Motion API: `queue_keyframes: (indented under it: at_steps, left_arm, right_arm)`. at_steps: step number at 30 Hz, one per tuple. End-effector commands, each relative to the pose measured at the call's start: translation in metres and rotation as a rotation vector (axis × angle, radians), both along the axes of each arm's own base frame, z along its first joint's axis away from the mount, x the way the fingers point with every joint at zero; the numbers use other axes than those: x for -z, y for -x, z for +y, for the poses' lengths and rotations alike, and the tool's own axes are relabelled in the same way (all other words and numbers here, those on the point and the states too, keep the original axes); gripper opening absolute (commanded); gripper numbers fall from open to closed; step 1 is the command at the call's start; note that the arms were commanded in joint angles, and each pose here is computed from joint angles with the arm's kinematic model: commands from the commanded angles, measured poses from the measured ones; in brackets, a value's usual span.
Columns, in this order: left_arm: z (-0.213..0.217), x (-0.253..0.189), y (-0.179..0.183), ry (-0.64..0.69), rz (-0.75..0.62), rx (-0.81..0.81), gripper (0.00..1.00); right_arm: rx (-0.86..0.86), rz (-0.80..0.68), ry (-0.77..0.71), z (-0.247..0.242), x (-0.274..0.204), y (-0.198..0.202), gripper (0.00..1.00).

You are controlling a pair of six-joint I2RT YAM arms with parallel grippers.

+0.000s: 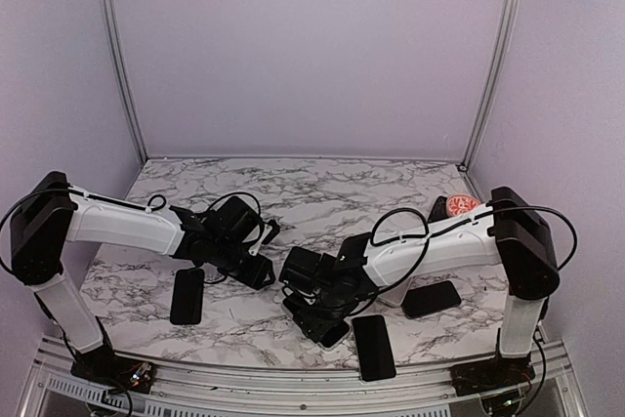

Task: Put the phone into the phone case
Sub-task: Pick up the phone with the phone case at the center of the board.

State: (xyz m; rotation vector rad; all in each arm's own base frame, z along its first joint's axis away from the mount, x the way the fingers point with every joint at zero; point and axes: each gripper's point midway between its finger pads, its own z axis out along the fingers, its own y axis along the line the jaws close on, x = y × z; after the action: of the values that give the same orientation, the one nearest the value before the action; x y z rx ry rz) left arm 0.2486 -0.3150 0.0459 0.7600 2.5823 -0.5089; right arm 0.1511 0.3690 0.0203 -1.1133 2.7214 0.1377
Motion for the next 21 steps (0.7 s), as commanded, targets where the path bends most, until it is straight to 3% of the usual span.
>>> queue_keyframes:
  at_steps: [1,8,11,16,21]
  left_arm:
    - [-0.002,0.001,0.011,0.024,0.053,0.012,0.41]
    - [-0.01,-0.014,0.008,0.088,0.034,-0.002,0.43]
    - [-0.02,-0.034,0.006,0.206,0.017,-0.01,0.54]
    - [-0.039,-0.071,0.013,0.539,0.05,-0.006,0.76]
    - [-0.047,-0.058,0.014,0.554,0.108,-0.013,0.81]
  right_arm:
    - [-0.012,0.023,0.075,-0.016,0.014,0.005,0.6]
    - [0.002,-0.057,-0.025,-0.004,-0.007,-0.006,0.52]
    - [0.005,-0.115,-0.107,0.005,-0.018,-0.014,0.48]
    - [0.009,-0.239,-0.198,0.012,-0.032,-0.03,0.46]
    - [0.001,-0.35,-0.267,0.019,-0.052,-0.042,0.45]
